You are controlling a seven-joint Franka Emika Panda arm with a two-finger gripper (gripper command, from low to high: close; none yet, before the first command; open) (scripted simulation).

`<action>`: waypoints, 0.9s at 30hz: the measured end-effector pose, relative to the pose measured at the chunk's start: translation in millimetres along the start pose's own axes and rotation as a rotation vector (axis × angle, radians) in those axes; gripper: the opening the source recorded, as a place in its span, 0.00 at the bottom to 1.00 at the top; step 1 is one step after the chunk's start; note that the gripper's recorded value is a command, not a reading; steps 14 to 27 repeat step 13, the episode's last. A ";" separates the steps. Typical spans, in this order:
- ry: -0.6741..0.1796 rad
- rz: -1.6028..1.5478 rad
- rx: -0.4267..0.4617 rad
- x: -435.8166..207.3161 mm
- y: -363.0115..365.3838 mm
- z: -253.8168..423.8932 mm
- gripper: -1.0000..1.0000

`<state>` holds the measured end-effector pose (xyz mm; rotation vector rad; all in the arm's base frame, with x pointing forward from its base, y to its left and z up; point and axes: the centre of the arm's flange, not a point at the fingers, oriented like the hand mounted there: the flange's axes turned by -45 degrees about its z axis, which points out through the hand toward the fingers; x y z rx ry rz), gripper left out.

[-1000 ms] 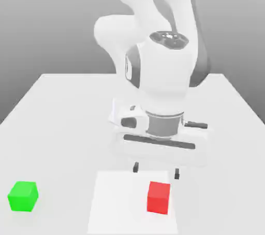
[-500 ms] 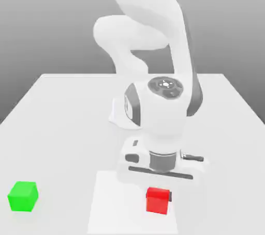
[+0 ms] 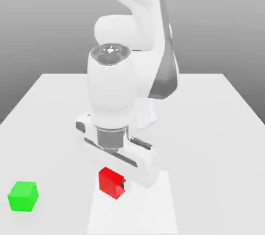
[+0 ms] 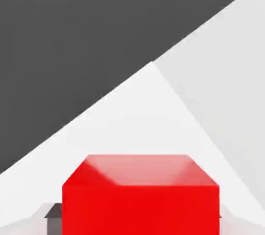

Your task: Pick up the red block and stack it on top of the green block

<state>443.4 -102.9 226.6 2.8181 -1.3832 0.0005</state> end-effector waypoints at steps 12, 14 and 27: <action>-0.001 0.689 0.003 107.9 131.9 38.3 1.00; -0.001 0.689 0.003 107.9 131.9 38.3 1.00; -0.001 0.689 0.003 107.9 131.9 38.3 1.00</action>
